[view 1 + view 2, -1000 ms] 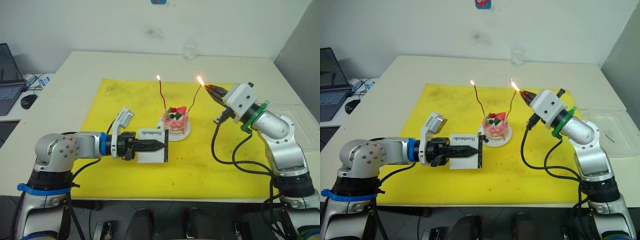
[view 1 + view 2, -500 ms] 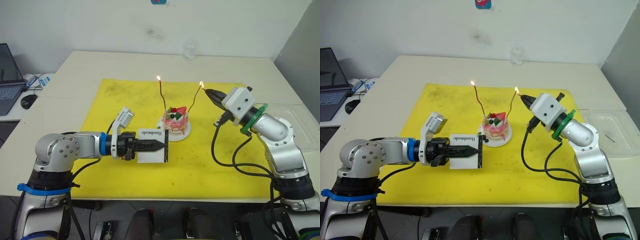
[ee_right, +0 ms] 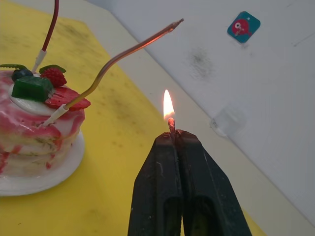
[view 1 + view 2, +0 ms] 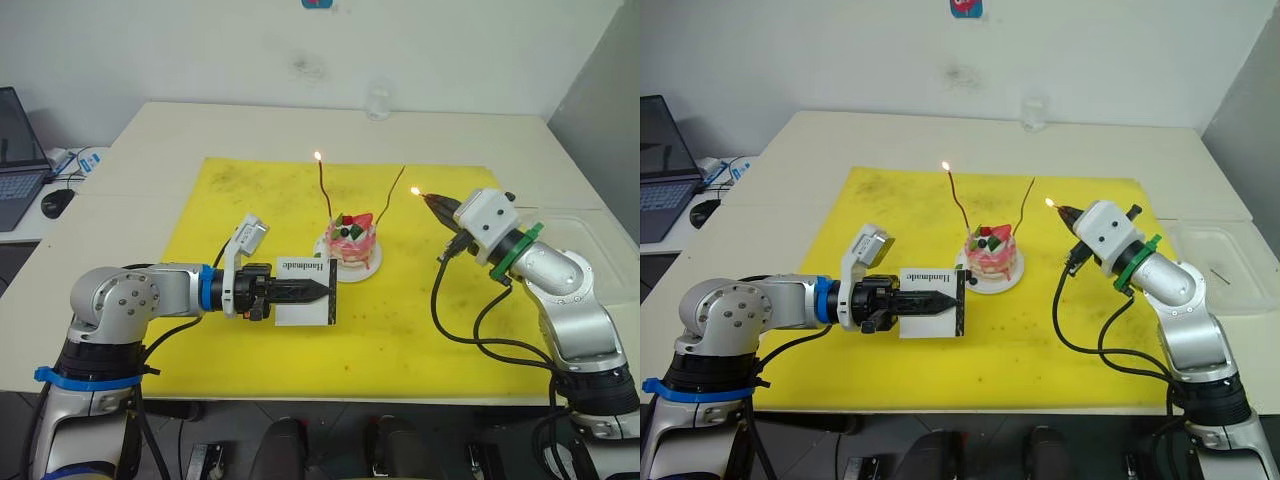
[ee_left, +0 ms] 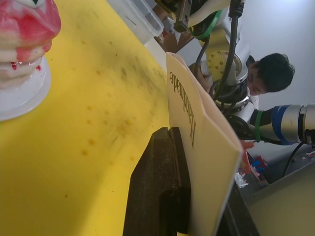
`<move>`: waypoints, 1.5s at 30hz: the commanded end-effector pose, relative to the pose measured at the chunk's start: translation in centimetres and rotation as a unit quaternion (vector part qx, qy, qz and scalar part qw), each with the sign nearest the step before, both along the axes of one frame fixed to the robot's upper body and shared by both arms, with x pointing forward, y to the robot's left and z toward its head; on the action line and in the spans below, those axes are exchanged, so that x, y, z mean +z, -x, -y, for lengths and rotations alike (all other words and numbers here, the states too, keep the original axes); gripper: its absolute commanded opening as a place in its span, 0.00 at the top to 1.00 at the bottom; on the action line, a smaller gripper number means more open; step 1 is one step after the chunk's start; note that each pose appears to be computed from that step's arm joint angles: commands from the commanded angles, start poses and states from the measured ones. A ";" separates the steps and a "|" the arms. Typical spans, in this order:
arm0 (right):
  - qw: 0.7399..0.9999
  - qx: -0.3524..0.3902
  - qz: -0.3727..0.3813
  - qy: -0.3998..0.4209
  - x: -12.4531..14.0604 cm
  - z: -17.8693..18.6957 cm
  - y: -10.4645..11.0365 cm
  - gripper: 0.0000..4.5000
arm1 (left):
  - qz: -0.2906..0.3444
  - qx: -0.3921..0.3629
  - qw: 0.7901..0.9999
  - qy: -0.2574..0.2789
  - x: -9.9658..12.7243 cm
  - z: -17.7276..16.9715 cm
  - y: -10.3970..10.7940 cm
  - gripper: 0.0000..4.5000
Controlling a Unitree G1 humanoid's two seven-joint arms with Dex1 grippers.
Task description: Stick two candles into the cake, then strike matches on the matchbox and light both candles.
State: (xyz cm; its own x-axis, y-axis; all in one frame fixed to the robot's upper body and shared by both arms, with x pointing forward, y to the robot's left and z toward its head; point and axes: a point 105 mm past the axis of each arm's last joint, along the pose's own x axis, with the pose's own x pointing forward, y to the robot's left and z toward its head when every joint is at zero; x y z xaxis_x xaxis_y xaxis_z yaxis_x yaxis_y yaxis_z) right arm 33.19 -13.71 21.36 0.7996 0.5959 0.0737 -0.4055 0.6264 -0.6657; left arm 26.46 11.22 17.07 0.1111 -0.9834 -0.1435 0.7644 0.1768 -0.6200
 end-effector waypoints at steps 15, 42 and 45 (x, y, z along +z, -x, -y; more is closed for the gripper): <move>0.996 0.038 0.075 -0.007 4.3 -2.5 0.4 0.99 | 0.015 -0.009 1.000 0.008 0.6 0.2 0.1 1.00; 0.998 0.030 0.049 0.008 2.6 -2.0 0.2 0.99 | 0.016 -0.010 1.000 0.007 0.8 0.1 0.3 1.00; 0.998 0.028 0.047 0.010 2.4 -1.8 0.2 0.99 | 0.017 -0.010 1.000 0.007 0.8 0.1 0.3 1.00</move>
State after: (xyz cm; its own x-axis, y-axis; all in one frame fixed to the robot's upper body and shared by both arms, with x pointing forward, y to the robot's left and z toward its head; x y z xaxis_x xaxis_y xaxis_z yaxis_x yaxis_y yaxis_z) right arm 33.32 -11.72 22.70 0.7617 0.6396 0.1040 -0.4062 0.5963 -0.6924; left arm 26.43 11.15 16.97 0.1083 -0.9829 -0.1490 0.7647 0.1781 -0.6192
